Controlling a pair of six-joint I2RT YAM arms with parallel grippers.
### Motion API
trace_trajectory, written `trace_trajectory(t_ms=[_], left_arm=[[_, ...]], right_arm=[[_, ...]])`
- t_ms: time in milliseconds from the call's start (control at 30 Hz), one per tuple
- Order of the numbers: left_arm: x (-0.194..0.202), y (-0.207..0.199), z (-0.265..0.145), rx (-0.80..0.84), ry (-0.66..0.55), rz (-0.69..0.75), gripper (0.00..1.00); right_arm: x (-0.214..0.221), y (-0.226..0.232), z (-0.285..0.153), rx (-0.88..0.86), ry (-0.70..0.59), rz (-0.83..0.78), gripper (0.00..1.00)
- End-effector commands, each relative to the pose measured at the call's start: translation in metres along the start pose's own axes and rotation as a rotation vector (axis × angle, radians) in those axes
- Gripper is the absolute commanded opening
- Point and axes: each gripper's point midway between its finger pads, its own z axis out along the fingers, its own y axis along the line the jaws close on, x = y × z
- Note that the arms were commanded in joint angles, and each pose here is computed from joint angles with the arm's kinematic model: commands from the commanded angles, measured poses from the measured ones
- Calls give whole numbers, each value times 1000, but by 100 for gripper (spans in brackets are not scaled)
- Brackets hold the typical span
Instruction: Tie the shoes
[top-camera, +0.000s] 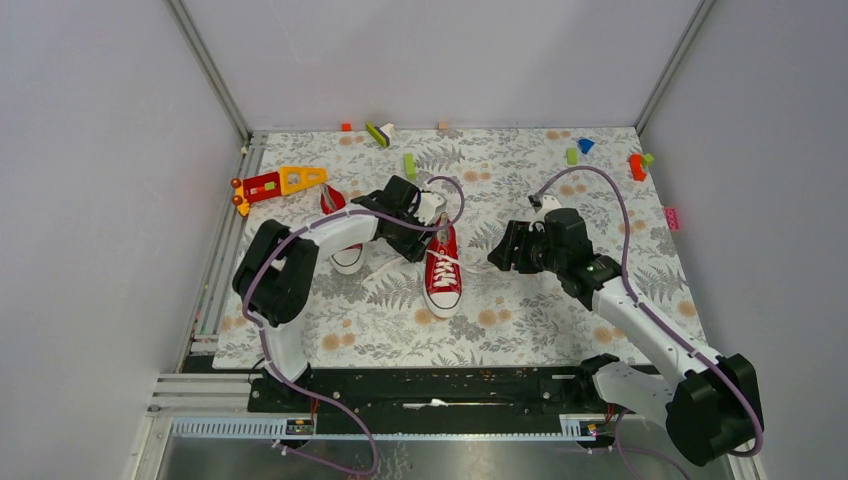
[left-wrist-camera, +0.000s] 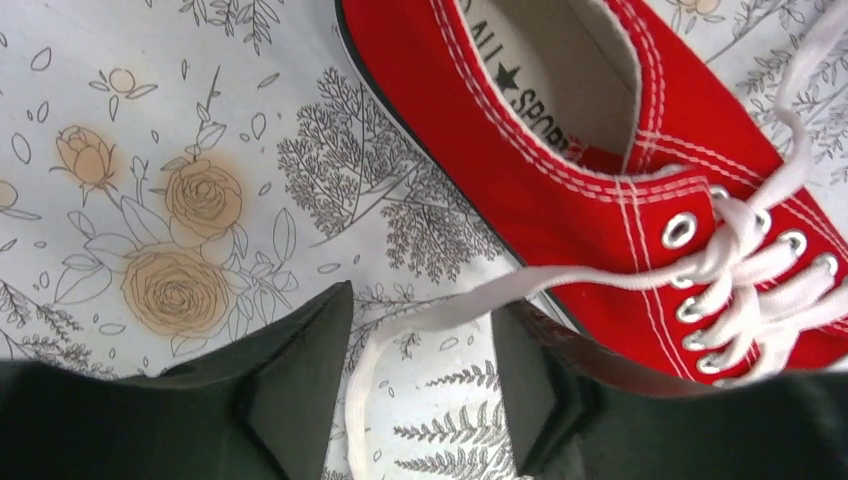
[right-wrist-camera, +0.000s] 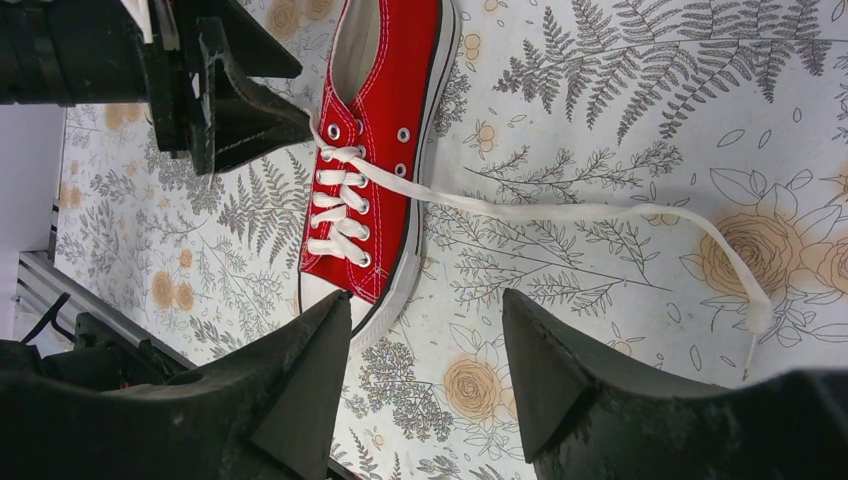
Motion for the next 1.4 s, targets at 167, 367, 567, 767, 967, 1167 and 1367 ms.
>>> trace_trajectory(t_ms=[167, 367, 567, 767, 967, 1167, 1367], left_arm=[[-19, 4, -3, 5, -26, -22, 0], [-42, 4, -35, -43, -231, -96, 0], [-59, -4, -65, -41, -427, -215, 0], [-70, -27, -73, 89, -560, -255, 0], [-73, -33, -72, 131, -566, -265, 0], [-76, -40, -70, 180, -605, -270, 0], [-78, -40, -69, 206, -621, -287, 0]], right_arm=[[-2, 5, 4, -23, -11, 15, 60], [-5, 17, 12, -75, 32, 2, 59], [-19, 45, 25, -193, 44, -30, 57], [-25, 91, 46, -354, 43, -90, 56], [-36, 118, 65, -482, -2, -147, 55], [-40, 114, 88, -457, -13, -194, 54], [-39, 111, 104, -455, -14, -185, 51]])
